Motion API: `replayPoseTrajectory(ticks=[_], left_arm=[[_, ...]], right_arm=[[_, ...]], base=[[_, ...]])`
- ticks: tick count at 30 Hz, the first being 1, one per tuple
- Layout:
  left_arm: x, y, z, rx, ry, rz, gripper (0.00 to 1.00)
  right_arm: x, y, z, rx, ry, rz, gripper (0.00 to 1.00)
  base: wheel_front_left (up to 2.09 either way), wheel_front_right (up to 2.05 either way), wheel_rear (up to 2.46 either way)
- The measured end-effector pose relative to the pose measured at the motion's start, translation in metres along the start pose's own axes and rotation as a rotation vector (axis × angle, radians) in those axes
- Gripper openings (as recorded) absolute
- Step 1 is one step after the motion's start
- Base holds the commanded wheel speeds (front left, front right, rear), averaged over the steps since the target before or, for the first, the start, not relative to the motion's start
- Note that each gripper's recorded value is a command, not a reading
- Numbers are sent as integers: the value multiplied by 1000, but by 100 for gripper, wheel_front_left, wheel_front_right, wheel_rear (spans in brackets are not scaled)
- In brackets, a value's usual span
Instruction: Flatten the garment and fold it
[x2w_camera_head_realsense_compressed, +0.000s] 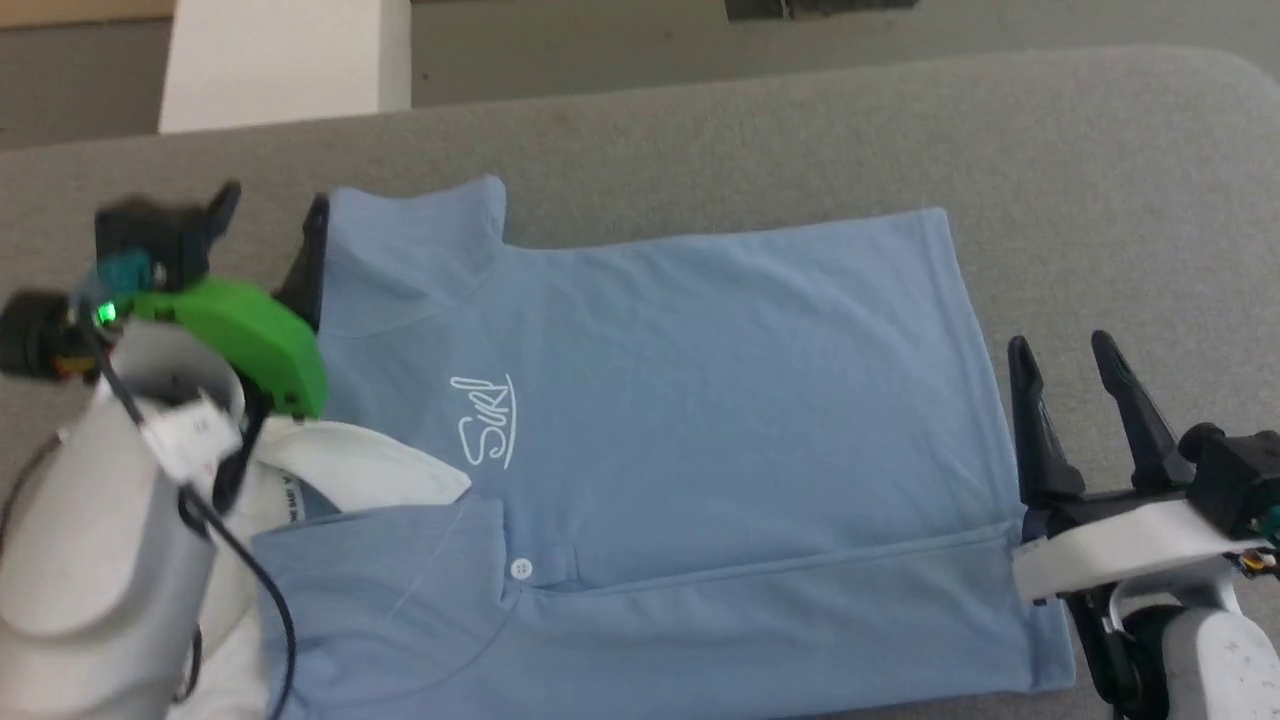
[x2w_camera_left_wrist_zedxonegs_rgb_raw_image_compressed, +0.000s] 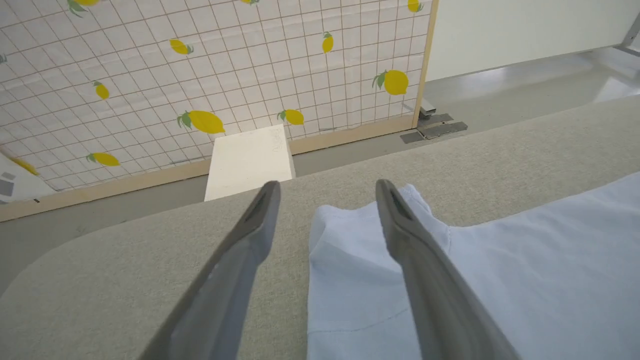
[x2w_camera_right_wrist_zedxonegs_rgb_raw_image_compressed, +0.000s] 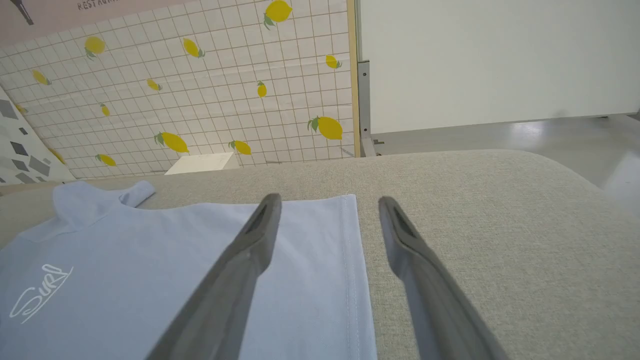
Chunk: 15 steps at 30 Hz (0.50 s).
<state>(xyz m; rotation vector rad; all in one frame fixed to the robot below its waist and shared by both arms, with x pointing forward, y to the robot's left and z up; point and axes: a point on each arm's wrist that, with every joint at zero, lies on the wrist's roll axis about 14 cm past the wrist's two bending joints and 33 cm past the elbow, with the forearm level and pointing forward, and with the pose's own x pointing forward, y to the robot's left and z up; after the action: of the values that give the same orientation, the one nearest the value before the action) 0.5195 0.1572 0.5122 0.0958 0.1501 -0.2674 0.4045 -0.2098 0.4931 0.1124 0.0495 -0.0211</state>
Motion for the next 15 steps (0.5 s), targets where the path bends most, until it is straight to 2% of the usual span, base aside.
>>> replayPoseTrajectory(ticks=[7, 15], left_arm=[[63, 10, -29, 18, 250, -43, 100], [92, 16, -86, 52, 592, -34, 100]], right_arm=[[18, -3, -24, 8, 43, -5, 100], [26, -12, -48, 9, 93, -29, 100]], base=[[0, 0, 0], [0, 0, 0]])
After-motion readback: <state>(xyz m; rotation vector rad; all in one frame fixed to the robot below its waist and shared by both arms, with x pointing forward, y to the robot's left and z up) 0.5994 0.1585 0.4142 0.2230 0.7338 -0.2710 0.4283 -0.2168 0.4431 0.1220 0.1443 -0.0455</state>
